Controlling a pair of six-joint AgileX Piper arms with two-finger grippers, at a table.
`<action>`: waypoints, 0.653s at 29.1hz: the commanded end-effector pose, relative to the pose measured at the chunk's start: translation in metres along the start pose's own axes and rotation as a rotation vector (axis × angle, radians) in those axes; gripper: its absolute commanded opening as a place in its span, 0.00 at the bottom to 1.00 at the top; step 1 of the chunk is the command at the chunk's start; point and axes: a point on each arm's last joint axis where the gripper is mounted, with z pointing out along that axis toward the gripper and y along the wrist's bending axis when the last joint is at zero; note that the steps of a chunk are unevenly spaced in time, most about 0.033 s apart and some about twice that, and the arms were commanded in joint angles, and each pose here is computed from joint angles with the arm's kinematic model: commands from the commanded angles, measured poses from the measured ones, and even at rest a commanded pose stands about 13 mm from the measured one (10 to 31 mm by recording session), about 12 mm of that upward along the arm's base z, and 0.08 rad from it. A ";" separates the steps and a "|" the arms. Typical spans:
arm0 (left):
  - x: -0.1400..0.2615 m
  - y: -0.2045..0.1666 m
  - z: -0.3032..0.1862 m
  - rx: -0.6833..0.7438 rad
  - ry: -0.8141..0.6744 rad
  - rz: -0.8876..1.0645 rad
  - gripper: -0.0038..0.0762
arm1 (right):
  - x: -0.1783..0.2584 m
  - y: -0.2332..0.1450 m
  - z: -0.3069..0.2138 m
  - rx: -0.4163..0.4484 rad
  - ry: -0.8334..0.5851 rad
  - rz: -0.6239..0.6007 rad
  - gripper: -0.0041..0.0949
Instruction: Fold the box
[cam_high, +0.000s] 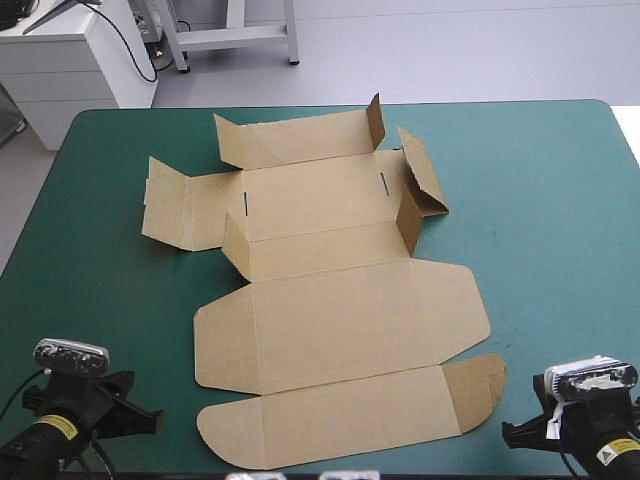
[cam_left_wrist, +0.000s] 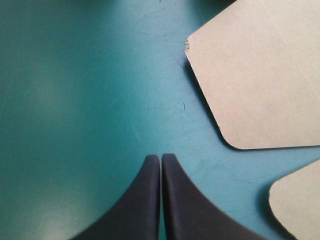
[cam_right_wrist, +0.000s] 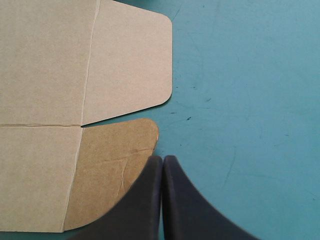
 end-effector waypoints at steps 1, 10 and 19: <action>-0.012 0.000 -0.006 0.000 -0.074 -0.010 0.04 | -0.012 -0.001 -0.004 0.006 -0.072 0.000 0.02; -0.012 0.000 -0.006 0.000 -0.074 -0.010 0.04 | -0.012 -0.001 0.000 -0.009 -0.010 0.007 0.02; -0.012 0.000 -0.006 0.000 -0.074 -0.010 0.04 | -0.078 -0.011 0.000 -0.021 0.039 -0.027 0.02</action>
